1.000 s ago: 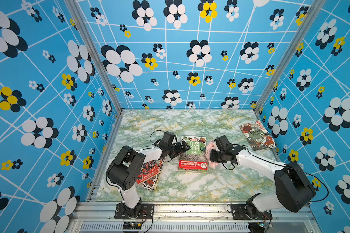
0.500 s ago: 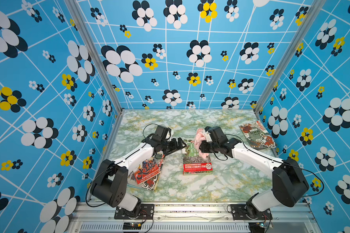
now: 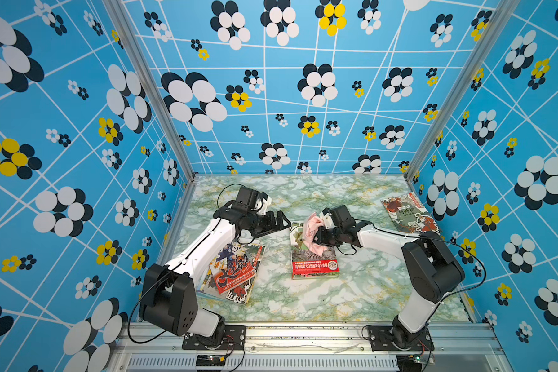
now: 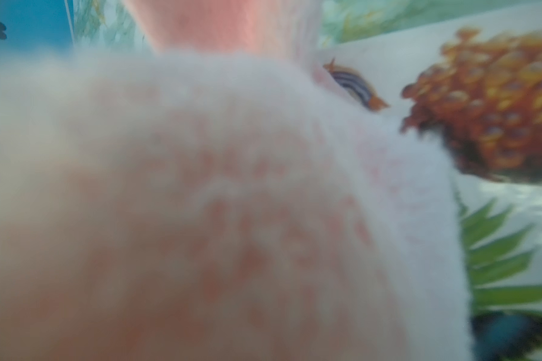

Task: Wipe the cover of the book
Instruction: Wipe the dirt from the cover of the book.

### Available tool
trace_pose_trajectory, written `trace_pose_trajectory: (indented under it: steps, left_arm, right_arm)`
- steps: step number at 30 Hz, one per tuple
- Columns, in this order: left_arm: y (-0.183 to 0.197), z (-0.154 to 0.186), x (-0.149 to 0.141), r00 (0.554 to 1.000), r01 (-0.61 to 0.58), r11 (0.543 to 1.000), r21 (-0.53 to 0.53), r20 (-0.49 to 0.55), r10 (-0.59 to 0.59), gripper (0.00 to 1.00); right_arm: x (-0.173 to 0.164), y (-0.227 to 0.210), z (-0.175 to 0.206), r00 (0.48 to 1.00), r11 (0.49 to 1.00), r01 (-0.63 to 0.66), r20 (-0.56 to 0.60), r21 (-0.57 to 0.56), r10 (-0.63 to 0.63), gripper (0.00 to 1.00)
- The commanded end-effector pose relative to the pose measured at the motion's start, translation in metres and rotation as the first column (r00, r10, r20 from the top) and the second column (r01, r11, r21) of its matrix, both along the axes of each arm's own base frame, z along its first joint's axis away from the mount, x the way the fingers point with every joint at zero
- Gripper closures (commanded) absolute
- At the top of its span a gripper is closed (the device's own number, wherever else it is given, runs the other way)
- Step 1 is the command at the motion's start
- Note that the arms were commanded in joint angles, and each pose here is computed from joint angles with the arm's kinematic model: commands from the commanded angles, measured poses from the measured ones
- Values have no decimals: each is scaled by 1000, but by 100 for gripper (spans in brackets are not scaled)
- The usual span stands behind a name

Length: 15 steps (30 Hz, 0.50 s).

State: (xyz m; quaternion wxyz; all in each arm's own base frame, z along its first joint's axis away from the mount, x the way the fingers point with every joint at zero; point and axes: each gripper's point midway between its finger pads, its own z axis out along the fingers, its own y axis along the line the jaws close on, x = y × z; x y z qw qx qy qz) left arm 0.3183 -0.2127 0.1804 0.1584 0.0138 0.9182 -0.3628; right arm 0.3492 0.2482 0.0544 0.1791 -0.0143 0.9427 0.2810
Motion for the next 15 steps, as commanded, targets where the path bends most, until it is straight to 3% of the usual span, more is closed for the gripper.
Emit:
trace_pose_trajectory:
  steps: [1,9,12,15]
  left_arm:
    - [10,-4,-4,1000,21,999,28,0,-21,1]
    - [28,-9,-1,999,-14,990,142,50,7,1]
    - [28,-11,-1,999,-15,990,141,46,9,1]
    - [25,-13,-2,1000,-9,992,129,30,5,1]
  right_arm:
    - [-22,-50,-52,983,970,94,-134,-226,-126,100]
    - [-18,66,-50,993,992,-61,-109,-111,49,100]
    - [-7,60,-47,996,995,-12,-89,-103,3,100]
    - [2,17,-46,994,987,66,-80,-144,-78,100]
